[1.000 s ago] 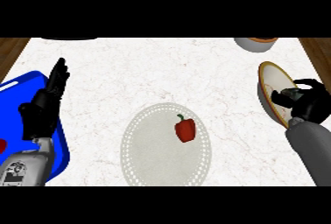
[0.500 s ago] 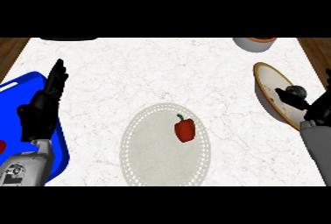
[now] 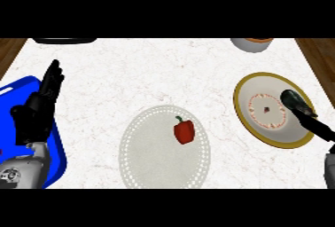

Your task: Pick the eggplant from the placemat and place it in the bowl

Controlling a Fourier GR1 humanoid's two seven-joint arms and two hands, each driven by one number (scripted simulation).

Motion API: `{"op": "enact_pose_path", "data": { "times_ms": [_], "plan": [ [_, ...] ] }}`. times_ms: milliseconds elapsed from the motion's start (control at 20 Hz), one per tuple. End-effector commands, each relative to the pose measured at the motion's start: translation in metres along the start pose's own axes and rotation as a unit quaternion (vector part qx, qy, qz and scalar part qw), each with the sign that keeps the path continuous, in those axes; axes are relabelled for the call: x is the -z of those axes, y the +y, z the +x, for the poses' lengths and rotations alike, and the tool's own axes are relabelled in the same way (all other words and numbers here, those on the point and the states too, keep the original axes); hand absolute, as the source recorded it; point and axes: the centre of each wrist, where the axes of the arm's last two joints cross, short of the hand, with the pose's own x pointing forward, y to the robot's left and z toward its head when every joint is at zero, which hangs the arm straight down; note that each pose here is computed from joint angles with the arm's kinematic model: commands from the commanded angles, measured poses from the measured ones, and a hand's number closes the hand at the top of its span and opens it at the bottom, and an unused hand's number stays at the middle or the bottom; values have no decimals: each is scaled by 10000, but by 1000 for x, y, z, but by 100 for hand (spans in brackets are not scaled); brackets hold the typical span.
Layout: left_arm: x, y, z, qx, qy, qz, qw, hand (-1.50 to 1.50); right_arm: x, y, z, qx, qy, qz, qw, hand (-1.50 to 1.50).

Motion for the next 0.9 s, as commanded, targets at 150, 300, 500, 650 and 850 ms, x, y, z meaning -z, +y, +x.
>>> {"op": "enact_pose_path", "data": {
  "times_ms": [150, 300, 500, 650, 850],
  "plan": [
    [-11, -6, -2, -35, -16, -1, 10000, 0, -68, -61, -9, 739, -166, 295, 9967, -150],
    [6, 3, -13, -136, 7, -53, 9999, 0, -73, -84, -17, 842, -245, 349, 9955, -150],
    [1, -4, 9, -63, 45, -55, 10000, 0, -114, -100, -29, 893, -309, 677, 9932, -150],
    [-6, -6, 2, -10, -39, -80, 10000, 0, -128, -101, -25, 795, -400, 626, 9941, -150],
    [10, -8, 18, -92, -36, -52, 9999, 0, -125, -109, -32, 893, -363, 687, 9930, -150]
  ]
}}
